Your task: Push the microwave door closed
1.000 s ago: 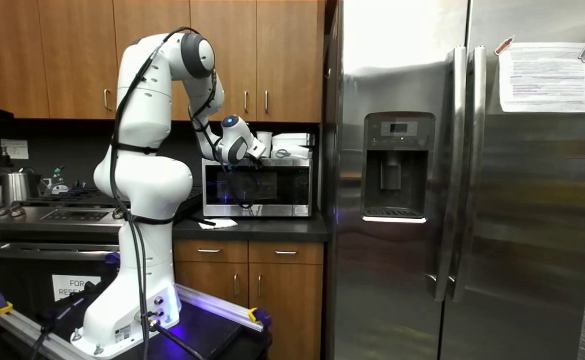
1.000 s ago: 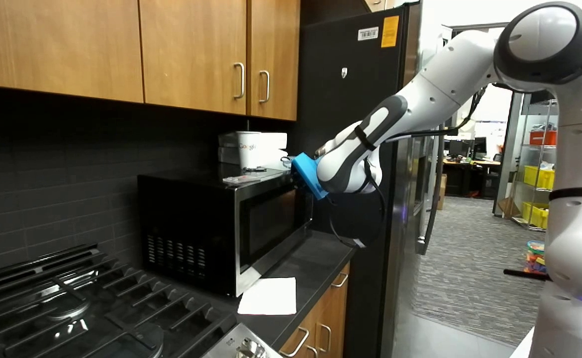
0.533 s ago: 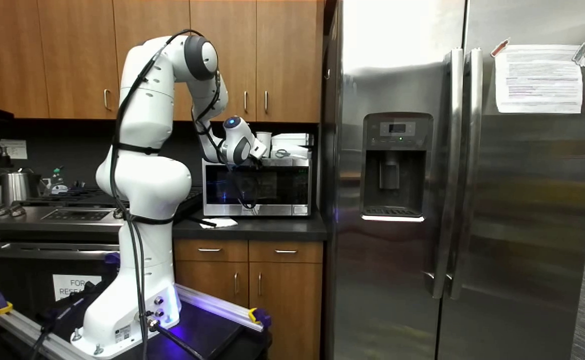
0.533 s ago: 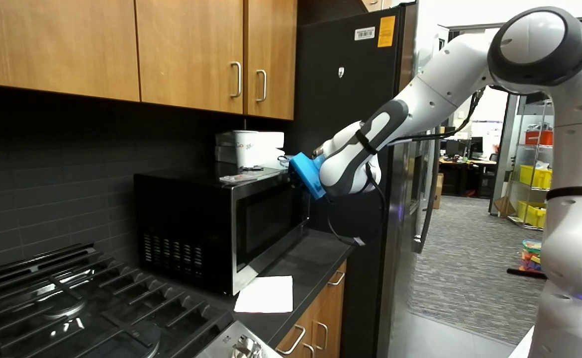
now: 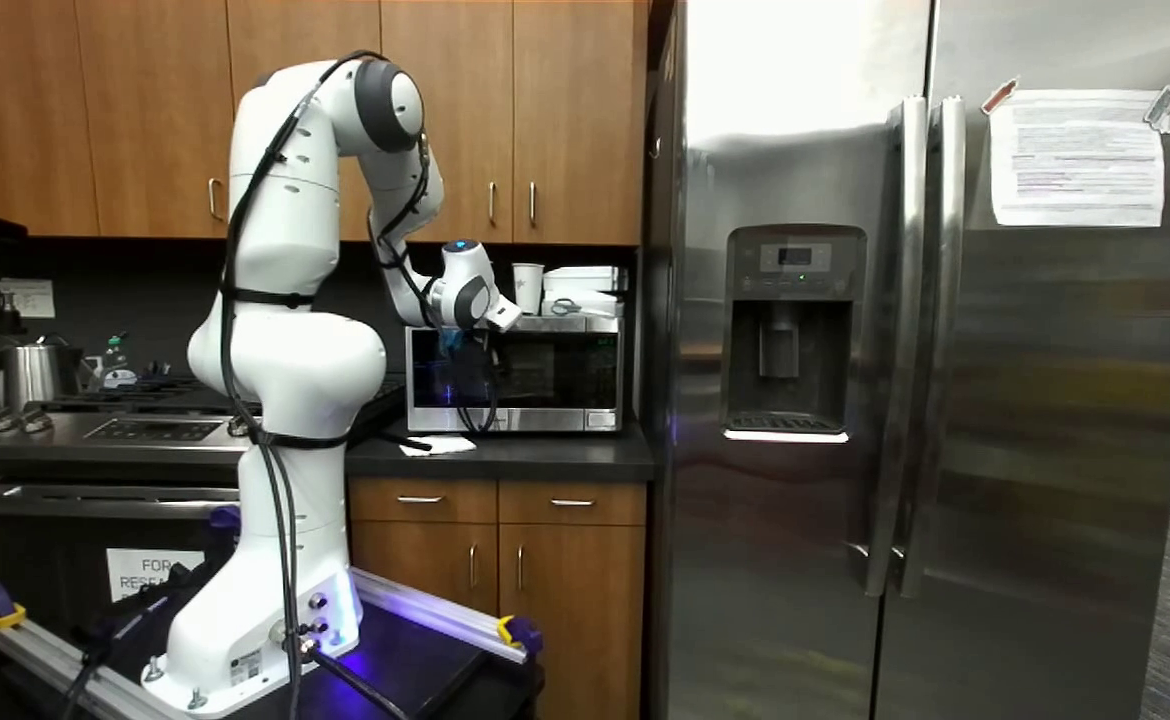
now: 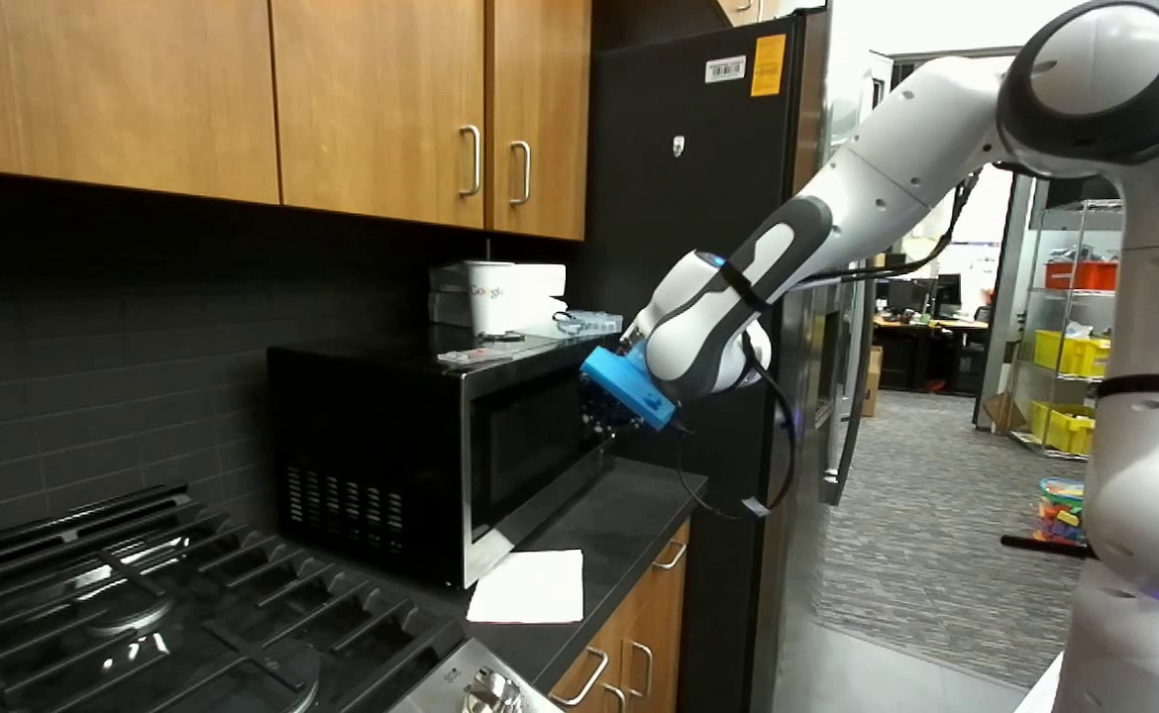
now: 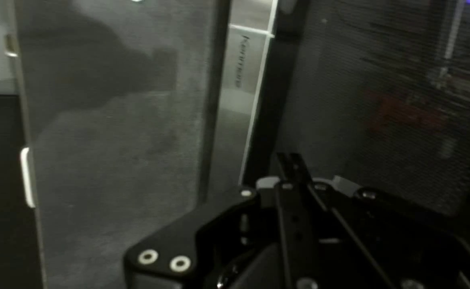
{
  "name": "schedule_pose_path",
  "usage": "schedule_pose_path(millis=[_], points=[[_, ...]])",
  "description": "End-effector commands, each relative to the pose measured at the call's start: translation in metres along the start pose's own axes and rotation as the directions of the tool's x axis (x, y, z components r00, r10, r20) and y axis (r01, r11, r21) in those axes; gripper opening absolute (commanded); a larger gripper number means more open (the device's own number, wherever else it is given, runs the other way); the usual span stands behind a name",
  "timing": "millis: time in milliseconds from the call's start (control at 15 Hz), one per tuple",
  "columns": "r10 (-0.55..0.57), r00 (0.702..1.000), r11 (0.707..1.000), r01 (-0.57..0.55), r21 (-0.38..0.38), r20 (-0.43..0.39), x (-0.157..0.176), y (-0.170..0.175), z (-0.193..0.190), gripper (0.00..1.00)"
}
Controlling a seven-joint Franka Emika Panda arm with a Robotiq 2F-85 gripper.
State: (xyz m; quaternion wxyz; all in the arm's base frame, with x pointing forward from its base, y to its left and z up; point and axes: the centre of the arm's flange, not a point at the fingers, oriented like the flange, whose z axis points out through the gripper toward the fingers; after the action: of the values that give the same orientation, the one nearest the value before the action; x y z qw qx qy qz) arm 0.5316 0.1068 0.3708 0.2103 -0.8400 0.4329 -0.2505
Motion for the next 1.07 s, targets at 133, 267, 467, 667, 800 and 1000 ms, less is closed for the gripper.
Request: schedule_pose_path(millis=[133,267,467,667,800,1000], points=[[-0.145,0.989,0.953,0.150,-0.262,0.039,-0.045,0.024,-0.072,0.00],[-0.220,0.974,0.929,0.226,-0.292,0.053,-0.064,0.022,-0.083,0.00],[-0.345,0.936,0.897,0.350,-0.269,0.065,-0.100,0.017,-0.092,0.00],[-0.452,0.884,0.853,0.467,-0.233,0.116,-0.120,0.017,-0.100,0.00],[-0.513,0.846,0.822,0.533,-0.201,0.147,-0.123,0.018,-0.106,0.00],[-0.575,0.794,0.784,0.603,-0.145,0.198,-0.112,0.011,-0.125,0.00]])
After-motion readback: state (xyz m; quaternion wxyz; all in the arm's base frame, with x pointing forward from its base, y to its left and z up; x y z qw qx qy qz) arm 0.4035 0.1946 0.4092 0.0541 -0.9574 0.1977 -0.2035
